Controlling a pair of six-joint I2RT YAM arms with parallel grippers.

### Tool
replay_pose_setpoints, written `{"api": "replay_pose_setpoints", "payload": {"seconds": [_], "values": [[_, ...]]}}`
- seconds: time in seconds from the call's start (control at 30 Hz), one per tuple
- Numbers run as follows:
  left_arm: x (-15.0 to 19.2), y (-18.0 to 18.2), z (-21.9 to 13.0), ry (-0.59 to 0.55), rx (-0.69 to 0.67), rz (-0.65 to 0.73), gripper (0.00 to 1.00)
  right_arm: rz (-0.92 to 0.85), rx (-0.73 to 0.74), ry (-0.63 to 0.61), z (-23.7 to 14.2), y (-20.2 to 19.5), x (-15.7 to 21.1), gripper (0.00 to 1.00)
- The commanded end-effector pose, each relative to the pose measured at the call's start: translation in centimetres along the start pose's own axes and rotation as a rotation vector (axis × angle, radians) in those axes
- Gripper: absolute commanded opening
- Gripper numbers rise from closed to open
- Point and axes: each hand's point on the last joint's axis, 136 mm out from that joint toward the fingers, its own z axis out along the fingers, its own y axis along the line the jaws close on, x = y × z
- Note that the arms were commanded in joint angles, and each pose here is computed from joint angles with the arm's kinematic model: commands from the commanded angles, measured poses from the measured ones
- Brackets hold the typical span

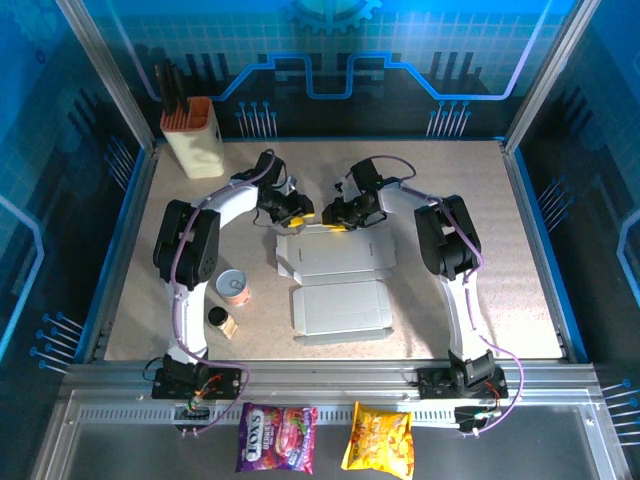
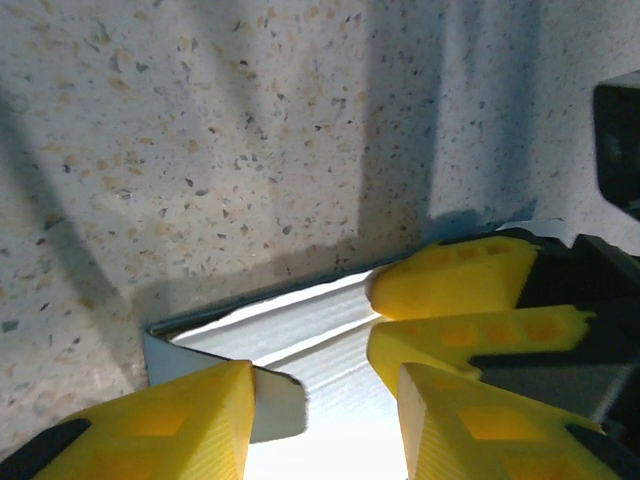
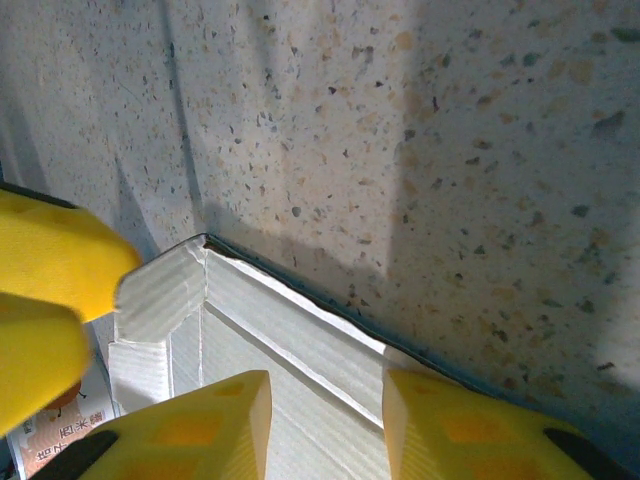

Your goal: Fold the paper box

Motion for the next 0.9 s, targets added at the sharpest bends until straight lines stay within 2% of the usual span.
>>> {"api": "replay_pose_setpoints", "payload": {"seconds": [0.0, 0.33, 0.53, 0.67, 0.77, 0.87], "values": [[0.4, 0.0, 1.3, 0.037, 0.019, -0.022, 0.43, 0.082, 0.086, 0.084, 1.6, -3.7, 2.8, 0.35], [1.5, 1.4, 3.5, 0.07, 0.003, -0.044, 0.4, 0.089, 0.09, 0.087, 1.8, -4.2, 3.0, 0.32], [2.9, 4.5, 4.5, 0.097, -0.136, -0.044, 0.3, 0.091, 0.105, 0.092, 1.8, -4.6, 3.3, 0.29], [4.1, 6.2, 5.1, 0.11, -0.225, -0.021, 0.28, 0.095, 0.101, 0.09, 1.9, -4.6, 3.3, 0.26], [4.8, 6.1, 5.5, 0.109, -0.26, 0.029, 0.28, 0.089, 0.113, 0.083, 1.7, -4.6, 3.1, 0.25], [4.3, 4.4, 4.3, 0.078, -0.242, 0.065, 0.3, 0.082, 0.097, 0.075, 1.2, -3.8, 2.6, 0.25]]}}
